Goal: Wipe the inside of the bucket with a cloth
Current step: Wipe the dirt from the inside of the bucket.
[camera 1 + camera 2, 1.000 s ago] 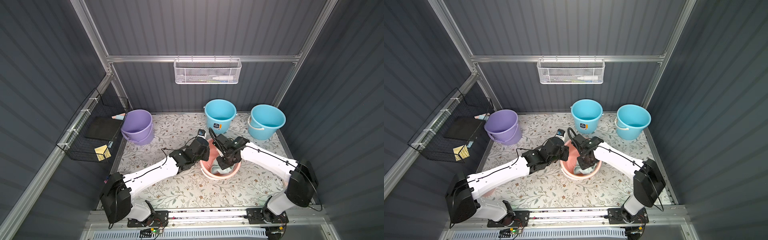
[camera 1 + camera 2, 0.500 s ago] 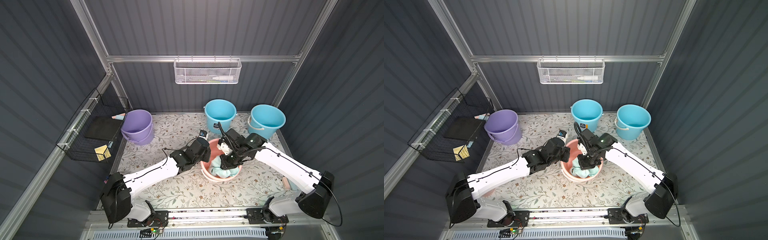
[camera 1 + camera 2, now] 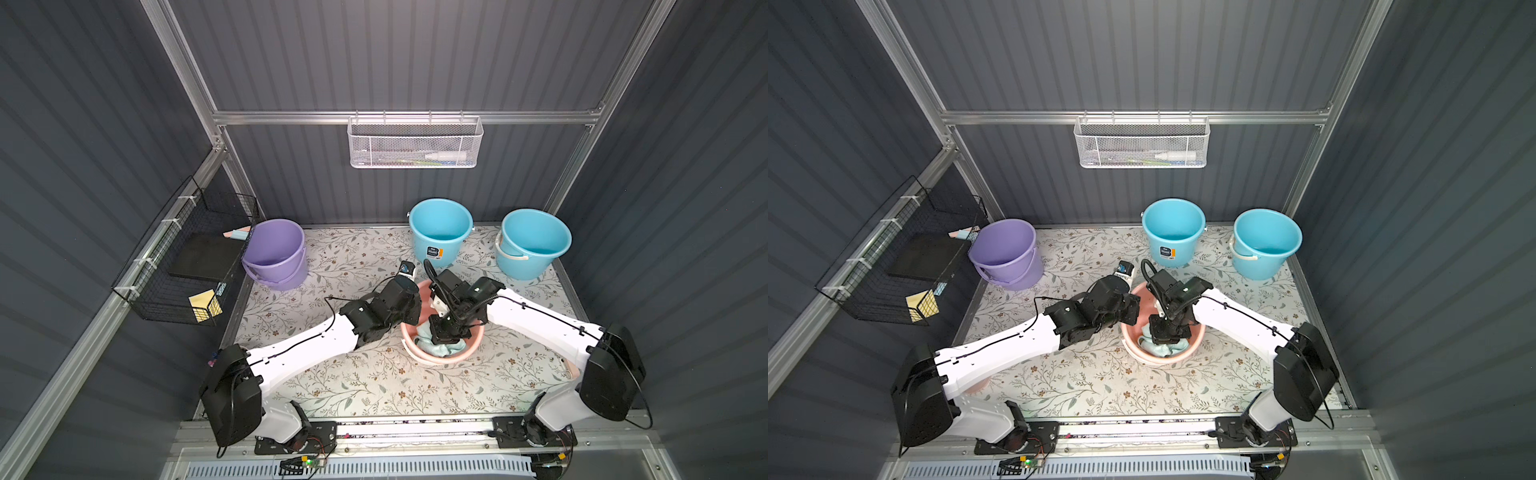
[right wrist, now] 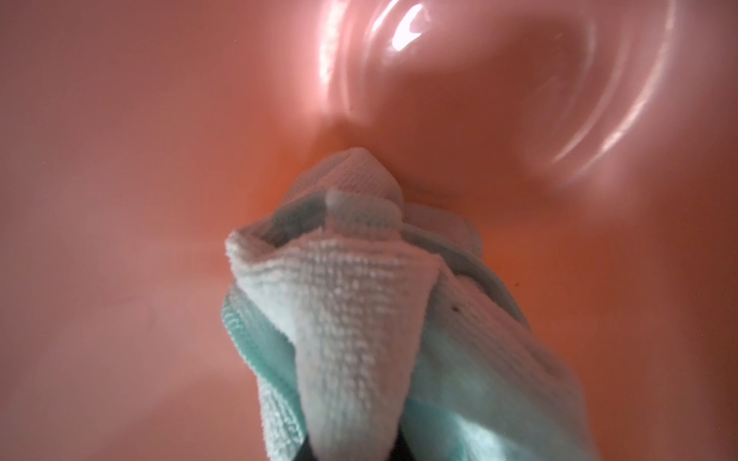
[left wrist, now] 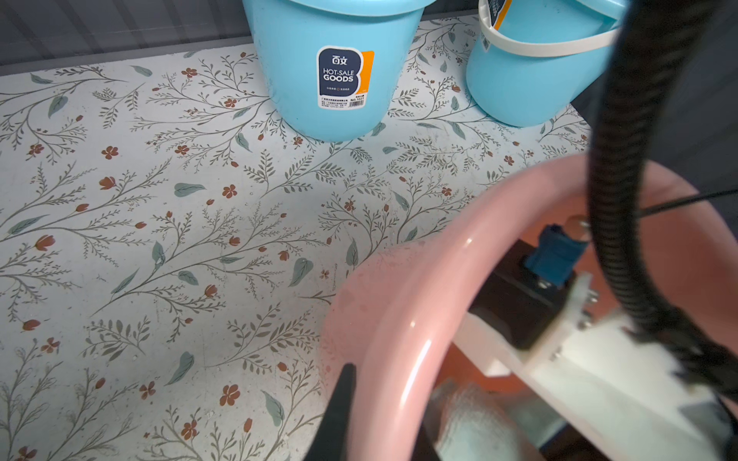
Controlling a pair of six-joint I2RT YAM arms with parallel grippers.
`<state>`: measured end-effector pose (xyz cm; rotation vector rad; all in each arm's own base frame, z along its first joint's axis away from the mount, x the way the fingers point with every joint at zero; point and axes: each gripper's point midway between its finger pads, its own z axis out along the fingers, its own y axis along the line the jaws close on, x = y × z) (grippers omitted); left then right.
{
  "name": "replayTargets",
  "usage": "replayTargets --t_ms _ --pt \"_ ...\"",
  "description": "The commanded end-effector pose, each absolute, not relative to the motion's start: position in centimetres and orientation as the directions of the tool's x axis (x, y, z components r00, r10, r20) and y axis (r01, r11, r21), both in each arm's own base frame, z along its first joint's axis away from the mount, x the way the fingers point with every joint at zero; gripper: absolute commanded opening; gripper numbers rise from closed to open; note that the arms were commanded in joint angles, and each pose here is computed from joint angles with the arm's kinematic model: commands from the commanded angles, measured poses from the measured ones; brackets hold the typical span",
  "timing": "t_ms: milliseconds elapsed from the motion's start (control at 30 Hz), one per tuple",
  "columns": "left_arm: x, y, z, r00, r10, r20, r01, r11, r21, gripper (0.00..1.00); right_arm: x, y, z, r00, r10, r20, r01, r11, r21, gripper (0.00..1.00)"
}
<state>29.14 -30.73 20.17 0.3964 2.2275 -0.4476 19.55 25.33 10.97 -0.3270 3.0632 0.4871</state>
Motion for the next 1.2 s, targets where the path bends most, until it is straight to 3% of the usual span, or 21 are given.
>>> replayTargets --t_ms 0,300,500,1167 --pt "29.4 -31.8 22.3 -0.589 0.102 -0.802 0.445 0.869 -0.216 0.0 22.0 23.9 8.8 -0.985 -0.114 -0.13 -0.137 0.973 0.184 0.0" --pt "29.3 -32.0 22.3 -0.589 0.105 -0.801 0.454 0.863 -0.22 0.0 25.0 23.2 5.5 -0.969 -0.044 -0.244 -0.065 0.995 0.08 0.0" --pt "29.3 -31.4 23.0 -0.575 0.083 -0.814 0.442 0.869 -0.224 0.0 24.9 23.0 6.6 -0.966 -0.056 -0.251 -0.075 0.995 0.066 0.0" --pt "29.6 -31.8 22.4 -0.57 0.091 -0.816 0.449 0.867 -0.217 0.0 18.5 24.3 18.9 -0.984 -0.022 -0.176 -0.099 0.892 0.44 0.0"
